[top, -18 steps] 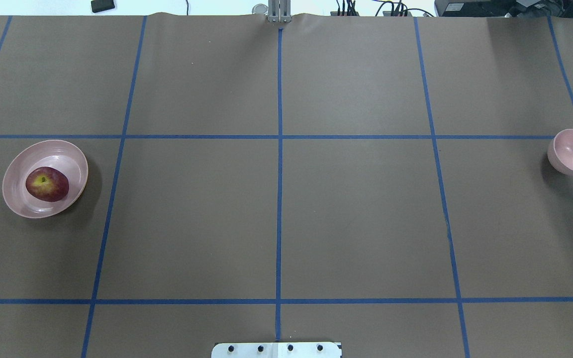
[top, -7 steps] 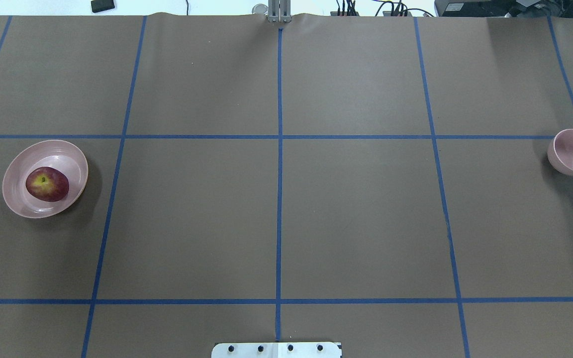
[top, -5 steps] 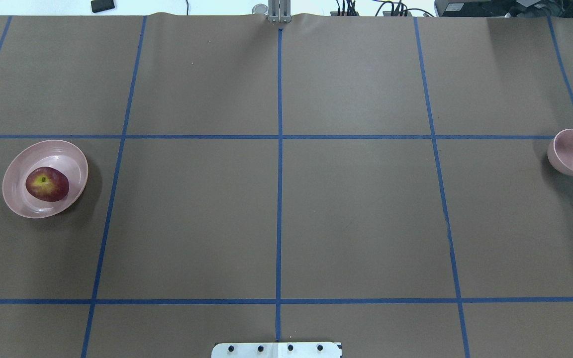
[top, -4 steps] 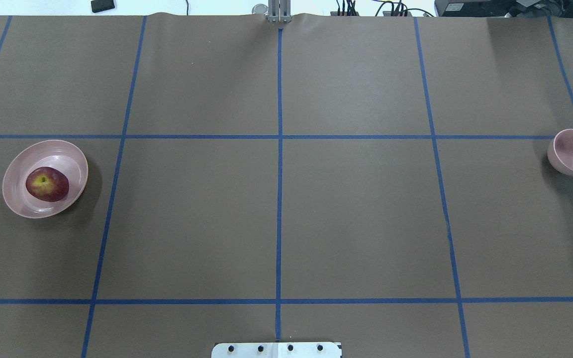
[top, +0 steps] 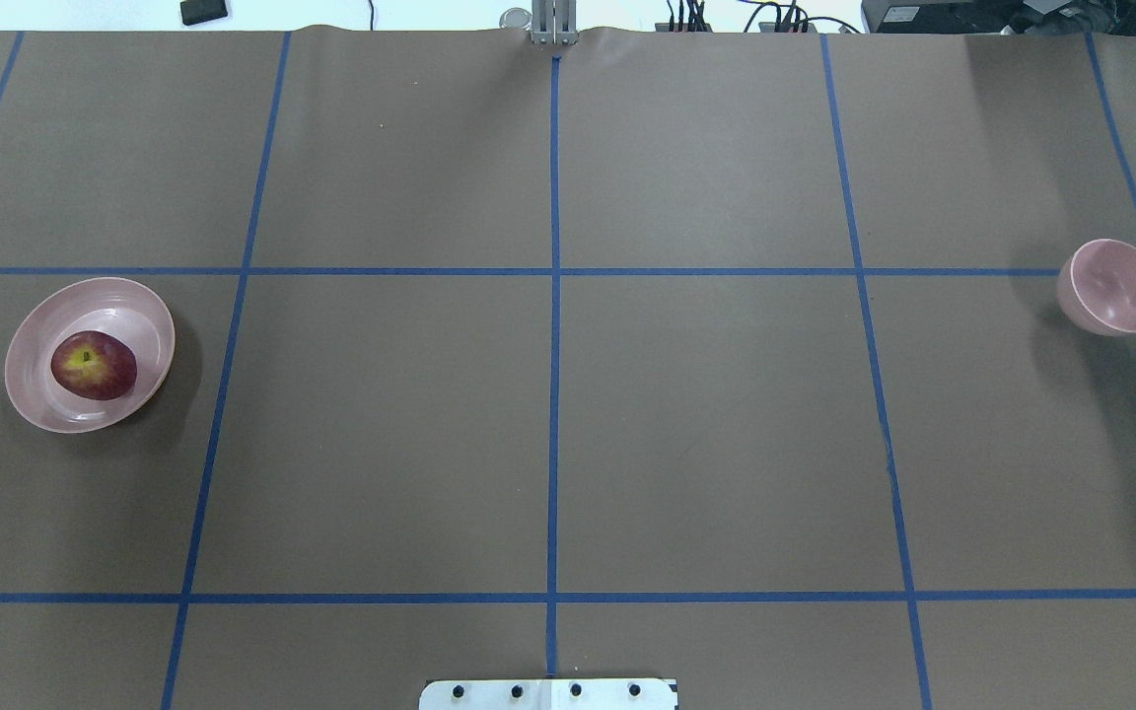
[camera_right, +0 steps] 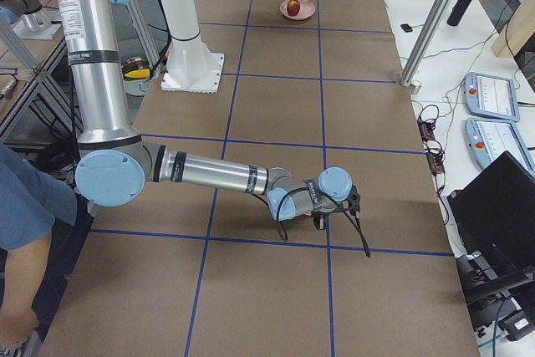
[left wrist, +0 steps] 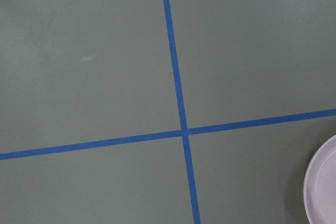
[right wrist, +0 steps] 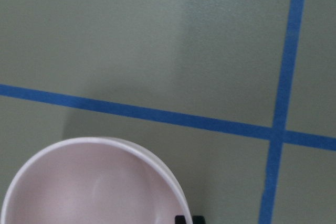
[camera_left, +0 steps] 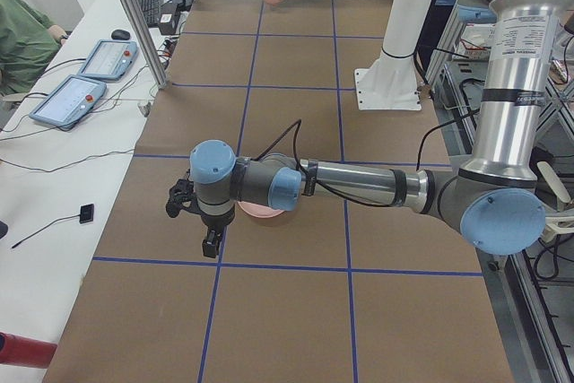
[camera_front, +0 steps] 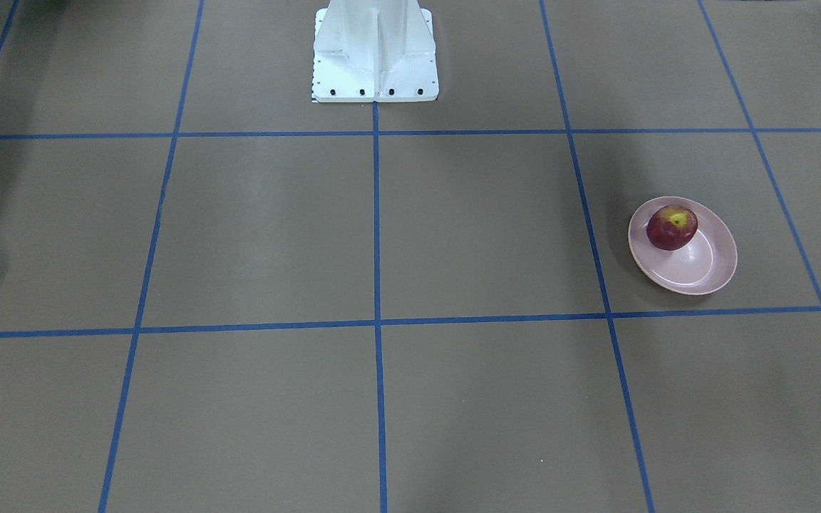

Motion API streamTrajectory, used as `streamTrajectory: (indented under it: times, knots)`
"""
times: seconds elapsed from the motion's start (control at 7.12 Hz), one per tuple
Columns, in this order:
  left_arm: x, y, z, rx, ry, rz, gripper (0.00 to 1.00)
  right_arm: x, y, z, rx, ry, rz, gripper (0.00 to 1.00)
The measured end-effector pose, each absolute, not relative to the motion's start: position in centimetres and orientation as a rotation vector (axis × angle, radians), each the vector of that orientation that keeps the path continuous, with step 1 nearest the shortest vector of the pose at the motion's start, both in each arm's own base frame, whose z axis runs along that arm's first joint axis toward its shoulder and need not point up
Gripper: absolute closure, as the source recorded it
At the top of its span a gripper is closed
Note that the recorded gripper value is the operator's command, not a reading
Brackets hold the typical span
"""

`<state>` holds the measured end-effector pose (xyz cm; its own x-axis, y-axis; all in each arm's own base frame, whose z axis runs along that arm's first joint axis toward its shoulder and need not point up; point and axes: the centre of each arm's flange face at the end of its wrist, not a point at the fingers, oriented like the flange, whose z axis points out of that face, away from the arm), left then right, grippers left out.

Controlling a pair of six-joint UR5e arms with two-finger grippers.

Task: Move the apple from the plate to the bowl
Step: 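Drag the pink bowl toward center with right gripper while left gripper reaches the apple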

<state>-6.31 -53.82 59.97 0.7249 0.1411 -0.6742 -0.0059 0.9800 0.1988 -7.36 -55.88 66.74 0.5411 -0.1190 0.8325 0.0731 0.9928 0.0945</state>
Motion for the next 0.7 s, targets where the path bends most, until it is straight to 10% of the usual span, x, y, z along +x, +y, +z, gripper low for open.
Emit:
streamTrajectory:
  times: [0.7]
  knots:
    - [0.0, -55.3, 54.8, 0.136, 0.787, -0.027, 0.02, -15.5, -61.8, 48.6, 0.05, -1.106, 0.004, 1.0]
